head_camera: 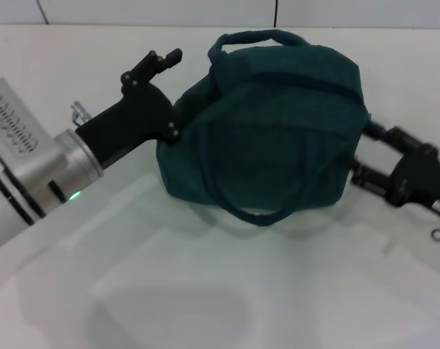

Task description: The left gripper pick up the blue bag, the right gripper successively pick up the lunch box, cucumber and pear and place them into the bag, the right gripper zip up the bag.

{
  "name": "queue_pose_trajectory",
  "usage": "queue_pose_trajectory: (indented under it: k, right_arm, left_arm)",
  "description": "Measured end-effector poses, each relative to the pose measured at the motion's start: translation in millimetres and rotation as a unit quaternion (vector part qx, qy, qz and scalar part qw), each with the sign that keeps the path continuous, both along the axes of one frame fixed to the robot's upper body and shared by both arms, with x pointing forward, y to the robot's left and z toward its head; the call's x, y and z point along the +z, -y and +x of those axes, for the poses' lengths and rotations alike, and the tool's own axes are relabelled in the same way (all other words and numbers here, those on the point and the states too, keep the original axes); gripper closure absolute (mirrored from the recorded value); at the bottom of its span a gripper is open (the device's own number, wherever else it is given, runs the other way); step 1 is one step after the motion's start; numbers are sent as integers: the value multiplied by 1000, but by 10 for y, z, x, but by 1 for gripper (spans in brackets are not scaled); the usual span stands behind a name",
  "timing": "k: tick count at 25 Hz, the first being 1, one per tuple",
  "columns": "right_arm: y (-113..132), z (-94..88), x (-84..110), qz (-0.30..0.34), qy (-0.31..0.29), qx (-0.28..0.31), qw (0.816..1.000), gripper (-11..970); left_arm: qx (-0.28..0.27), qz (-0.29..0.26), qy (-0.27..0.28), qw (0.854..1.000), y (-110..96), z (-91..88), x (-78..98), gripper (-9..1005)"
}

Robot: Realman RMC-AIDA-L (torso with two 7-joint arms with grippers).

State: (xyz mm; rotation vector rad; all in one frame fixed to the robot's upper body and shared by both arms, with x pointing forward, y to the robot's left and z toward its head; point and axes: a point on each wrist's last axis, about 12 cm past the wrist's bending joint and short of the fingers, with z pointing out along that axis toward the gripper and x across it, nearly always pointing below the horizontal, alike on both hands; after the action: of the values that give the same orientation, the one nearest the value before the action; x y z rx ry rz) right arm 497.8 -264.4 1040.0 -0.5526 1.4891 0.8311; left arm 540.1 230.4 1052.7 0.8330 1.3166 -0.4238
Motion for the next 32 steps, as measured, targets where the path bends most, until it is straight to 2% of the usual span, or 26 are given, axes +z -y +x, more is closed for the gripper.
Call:
queue_pose_trajectory:
  k: [3,9,11,15,19,22,28,32]
  right_arm:
    - [109,57,47,10,11,-37,999,177]
    - [277,181,151,22,33,-90,995,177]
    - [319,165,207,39,51,-99,993,176]
    - [433,28,339,88,106,-109,984,176]
    - [435,-60,465,108,143,-58,982,250]
    - [418,-57,521,100,137,0,986,306]
    - [317,91,597,64,73,115,989,375]
    - [121,191,561,31,57,153,986,384]
  left_arm:
    - [-12,-10,13,1000,-50,-96,7,108]
    - [-57,25,62,996,-31,-336,-64,108]
    - [-47,7,73,996,-67,-388,-43,108]
    - [-8,-64,101,993,-163,-414,79,108]
    - [-9,-101,115,988,-202,-403,179,108]
    - [-37,-125,90,987,-229,-361,251,108]
    - [-148,-147,-44,977,-335,-156,457,108]
    - [-174,-153,-112,966,-295,-93,465,108]
